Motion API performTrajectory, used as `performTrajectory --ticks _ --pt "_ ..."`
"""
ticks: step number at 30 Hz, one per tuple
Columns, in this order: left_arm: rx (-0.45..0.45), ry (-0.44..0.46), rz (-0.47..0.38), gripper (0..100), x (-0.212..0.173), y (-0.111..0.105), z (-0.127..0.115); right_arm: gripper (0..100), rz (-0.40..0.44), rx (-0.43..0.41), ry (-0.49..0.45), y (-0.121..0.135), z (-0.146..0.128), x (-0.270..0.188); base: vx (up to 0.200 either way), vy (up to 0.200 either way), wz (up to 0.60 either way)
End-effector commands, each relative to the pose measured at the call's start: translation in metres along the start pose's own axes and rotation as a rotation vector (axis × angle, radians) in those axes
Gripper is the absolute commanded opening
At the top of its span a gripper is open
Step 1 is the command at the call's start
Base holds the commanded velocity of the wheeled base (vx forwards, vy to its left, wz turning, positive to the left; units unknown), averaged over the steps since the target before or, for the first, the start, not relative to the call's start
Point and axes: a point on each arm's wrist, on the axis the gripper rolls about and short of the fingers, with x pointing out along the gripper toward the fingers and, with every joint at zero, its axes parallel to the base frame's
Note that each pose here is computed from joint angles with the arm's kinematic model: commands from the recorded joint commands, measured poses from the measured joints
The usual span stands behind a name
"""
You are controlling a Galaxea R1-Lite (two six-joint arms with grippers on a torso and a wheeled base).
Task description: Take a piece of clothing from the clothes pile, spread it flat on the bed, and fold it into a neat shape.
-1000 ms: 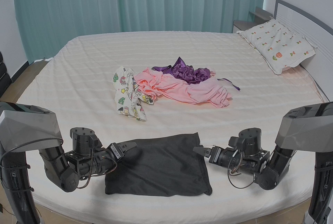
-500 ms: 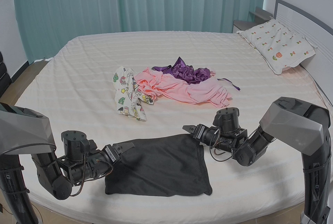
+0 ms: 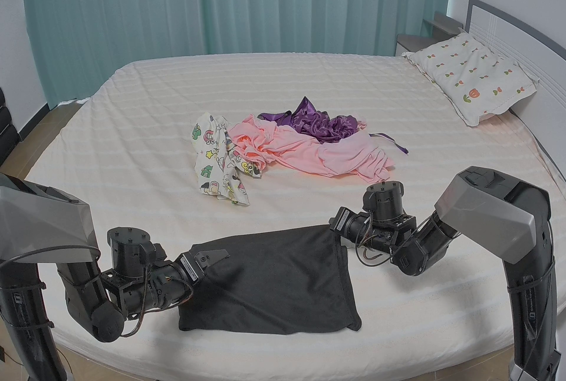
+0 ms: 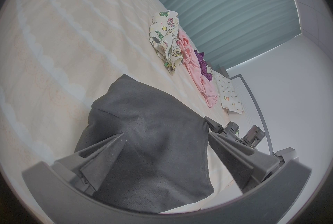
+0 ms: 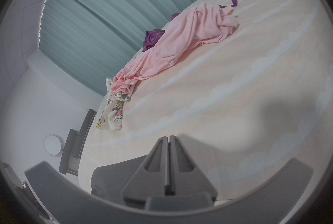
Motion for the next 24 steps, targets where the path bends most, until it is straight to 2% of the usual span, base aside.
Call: performTrajectory --ticks 1,15,16,24 --pt "-0.002 0.006 0.008 100 0.0009 0.0020 -0.0014 0 -0.005 0.007 -0.006 -0.0029 0.0022 0.0002 0.000 0.000 0.00" --pt "-0.002 0.010 0.009 100 0.0009 0.0023 -0.0021 0 -0.011 0.014 -0.046 -0.0050 0.0059 0.0029 0.000 0.000 0.00" --pt "-0.002 0.010 0.009 100 0.0009 0.0023 -0.0021 100 -0.011 0.014 -0.046 -0.0050 0.0059 0.0029 0.000 0.000 0.00" --pt "-0.002 0.013 0.012 100 0.0011 0.0032 -0.0028 100 -0.004 0.017 -0.078 -0.0063 0.0105 -0.0012 0.000 0.000 0.00"
